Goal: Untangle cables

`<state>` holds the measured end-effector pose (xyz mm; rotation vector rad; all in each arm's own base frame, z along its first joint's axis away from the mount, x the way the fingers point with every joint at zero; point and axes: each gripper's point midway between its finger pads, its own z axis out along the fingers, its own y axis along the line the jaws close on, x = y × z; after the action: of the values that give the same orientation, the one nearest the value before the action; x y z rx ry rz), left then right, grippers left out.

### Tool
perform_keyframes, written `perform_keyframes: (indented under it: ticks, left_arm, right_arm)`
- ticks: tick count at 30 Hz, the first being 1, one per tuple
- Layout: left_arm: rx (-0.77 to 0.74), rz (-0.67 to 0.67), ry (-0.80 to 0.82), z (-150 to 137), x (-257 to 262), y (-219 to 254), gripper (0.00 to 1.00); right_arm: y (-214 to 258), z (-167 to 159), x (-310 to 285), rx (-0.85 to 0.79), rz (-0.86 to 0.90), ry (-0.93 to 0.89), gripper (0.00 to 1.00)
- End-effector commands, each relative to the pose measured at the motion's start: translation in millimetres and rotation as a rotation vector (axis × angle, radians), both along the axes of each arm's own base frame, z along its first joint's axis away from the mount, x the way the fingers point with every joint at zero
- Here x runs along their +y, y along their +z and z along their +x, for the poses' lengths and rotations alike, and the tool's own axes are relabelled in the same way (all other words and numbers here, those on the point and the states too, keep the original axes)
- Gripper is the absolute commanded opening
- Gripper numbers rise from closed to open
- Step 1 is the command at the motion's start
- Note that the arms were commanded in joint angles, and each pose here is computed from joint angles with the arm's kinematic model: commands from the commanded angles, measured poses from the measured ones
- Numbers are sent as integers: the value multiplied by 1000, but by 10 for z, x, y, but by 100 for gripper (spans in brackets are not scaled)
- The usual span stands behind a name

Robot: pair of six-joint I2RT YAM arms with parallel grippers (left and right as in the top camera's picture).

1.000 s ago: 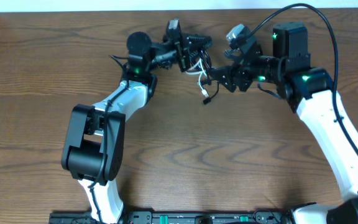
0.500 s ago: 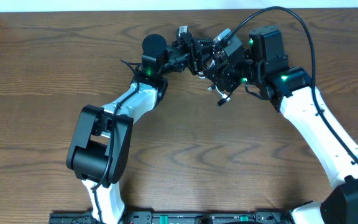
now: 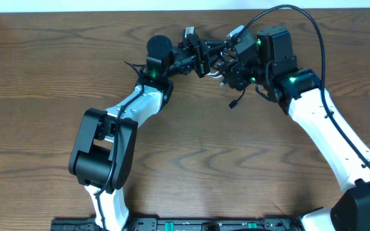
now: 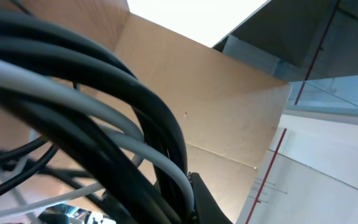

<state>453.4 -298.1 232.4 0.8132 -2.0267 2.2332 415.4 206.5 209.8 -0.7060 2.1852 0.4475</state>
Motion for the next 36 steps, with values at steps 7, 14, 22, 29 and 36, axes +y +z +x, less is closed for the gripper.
perform_keyframes:
  ticks: [7, 14, 22, 29, 36]
  left_arm:
    - [30, 37, -3, 10, 28, -72, 7]
    - [30, 37, -7, 3, 24, -71, 7]
    - [52, 23, -73, -107, -22, -54, 7]
    - [57, 21, -115, -177, -43, -51, 7]
    - [59, 14, -128, -198, -48, -33, 8]
  right_arm:
    - [581, -380, 6, -30, 108, 55, 67]
    - [500, -317, -204, -33, 19, -50, 73]
    - [1, -106, -136, 46, -34, -38, 73]
    - [35, 120, -57, -48, -27, -16, 59]
    - [59, 130, -39, -57, -18, -11, 21]
